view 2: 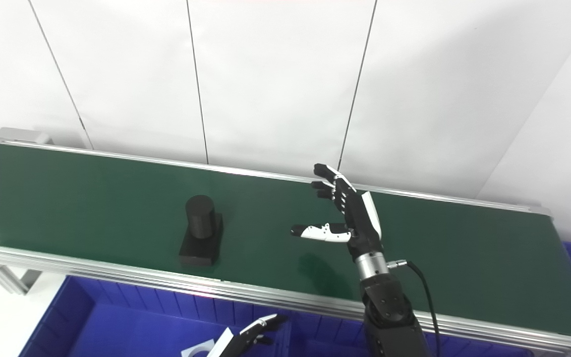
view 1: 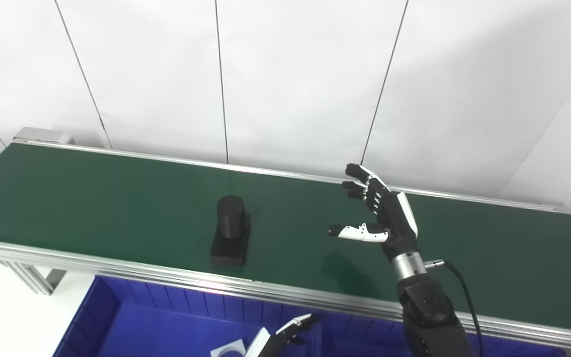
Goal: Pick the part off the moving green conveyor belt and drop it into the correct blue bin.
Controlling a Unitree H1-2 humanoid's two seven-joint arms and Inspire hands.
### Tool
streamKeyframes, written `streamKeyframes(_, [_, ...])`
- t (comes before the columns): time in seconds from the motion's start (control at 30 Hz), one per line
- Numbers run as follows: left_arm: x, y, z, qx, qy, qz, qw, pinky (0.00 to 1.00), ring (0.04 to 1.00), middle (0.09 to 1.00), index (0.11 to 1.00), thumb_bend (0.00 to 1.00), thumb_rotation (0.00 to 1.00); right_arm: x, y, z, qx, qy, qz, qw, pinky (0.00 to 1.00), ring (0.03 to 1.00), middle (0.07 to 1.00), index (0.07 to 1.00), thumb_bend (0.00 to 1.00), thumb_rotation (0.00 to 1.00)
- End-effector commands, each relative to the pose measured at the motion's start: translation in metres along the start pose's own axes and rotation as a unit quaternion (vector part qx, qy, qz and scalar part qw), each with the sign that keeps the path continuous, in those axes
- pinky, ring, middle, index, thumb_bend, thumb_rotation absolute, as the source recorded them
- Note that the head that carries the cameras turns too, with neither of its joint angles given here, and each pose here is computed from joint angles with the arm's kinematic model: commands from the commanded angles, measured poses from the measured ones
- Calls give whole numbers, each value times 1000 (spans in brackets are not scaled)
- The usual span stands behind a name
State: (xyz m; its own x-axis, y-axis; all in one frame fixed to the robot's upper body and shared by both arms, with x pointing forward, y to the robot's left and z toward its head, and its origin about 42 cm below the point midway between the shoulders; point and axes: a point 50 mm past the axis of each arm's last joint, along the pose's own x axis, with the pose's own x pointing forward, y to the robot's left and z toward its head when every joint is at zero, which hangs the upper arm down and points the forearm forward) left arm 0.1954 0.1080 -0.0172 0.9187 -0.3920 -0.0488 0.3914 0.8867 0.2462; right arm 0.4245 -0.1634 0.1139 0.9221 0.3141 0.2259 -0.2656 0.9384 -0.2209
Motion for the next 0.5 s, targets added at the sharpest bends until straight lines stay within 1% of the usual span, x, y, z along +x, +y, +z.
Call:
streamKeyframes(0.0, [7,2,11,-4,-35,6,999,763,861,886,845,877,907,21,3,22,-8,-47,2,999,760,784,867,810,1000,205])
streamKeyframes(0.23, [6,0,11,-2,-37,6,999,765,858,885,842,868,906,15,8,17,-17,-39,3,999,749,787,893,787,1000,233])
streamKeyframes(0.47, [4,1,12,-3,-39,5,999,753,854,881,839,882,909,8,6,11,-20,-31,0,999,736,797,897,785,1000,224])
